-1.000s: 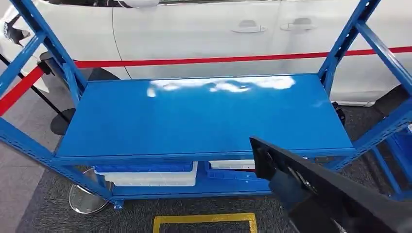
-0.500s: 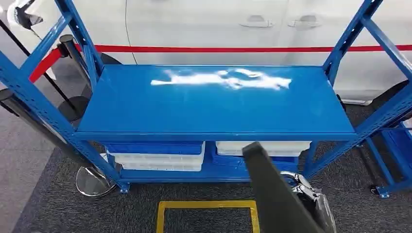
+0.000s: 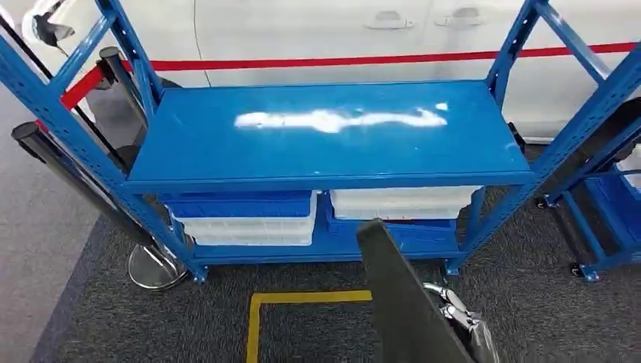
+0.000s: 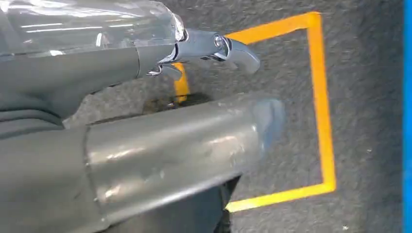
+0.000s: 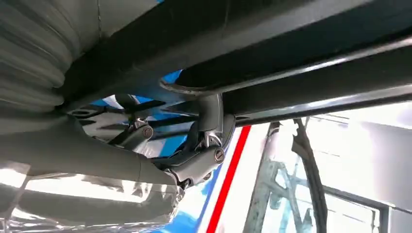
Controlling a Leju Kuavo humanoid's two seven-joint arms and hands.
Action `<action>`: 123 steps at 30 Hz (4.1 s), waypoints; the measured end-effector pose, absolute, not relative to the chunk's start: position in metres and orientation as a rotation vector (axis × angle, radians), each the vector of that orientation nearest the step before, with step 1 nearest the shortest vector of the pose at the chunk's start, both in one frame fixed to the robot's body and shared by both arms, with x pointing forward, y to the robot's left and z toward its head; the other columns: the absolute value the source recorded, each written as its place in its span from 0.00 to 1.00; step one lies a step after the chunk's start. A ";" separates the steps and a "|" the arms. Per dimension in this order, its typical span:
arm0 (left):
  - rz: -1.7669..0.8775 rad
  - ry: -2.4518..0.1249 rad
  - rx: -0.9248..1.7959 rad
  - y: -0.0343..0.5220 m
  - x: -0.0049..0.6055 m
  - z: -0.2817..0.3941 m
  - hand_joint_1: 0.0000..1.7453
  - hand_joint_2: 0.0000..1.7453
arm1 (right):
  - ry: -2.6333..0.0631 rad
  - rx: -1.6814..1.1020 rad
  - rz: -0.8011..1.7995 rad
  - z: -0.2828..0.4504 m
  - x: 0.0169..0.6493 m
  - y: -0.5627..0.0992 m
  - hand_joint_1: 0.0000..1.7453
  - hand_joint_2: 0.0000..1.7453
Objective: Take the parts from the cabinet and place them on the table.
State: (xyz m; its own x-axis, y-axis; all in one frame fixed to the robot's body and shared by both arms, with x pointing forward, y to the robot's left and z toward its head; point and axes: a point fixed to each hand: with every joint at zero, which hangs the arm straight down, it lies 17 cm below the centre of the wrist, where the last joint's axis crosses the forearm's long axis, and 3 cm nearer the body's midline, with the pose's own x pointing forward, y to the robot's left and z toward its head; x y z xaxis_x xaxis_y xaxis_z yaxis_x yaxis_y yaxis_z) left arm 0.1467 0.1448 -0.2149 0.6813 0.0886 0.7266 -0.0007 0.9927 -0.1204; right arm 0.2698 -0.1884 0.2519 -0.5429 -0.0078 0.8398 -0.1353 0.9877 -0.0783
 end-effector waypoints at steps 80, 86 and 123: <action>0.004 -0.803 -0.060 0.150 0.149 -0.219 0.00 0.00 | -2.132 0.107 0.016 0.254 0.265 -0.181 1.00 1.00; 0.003 -0.805 -0.060 0.150 0.151 -0.219 0.00 0.00 | -2.132 0.107 0.007 0.255 0.265 -0.182 1.00 1.00; -0.019 -0.803 -0.066 0.150 0.148 -0.220 0.00 0.00 | -2.123 0.099 0.004 0.253 0.260 -0.178 1.00 1.00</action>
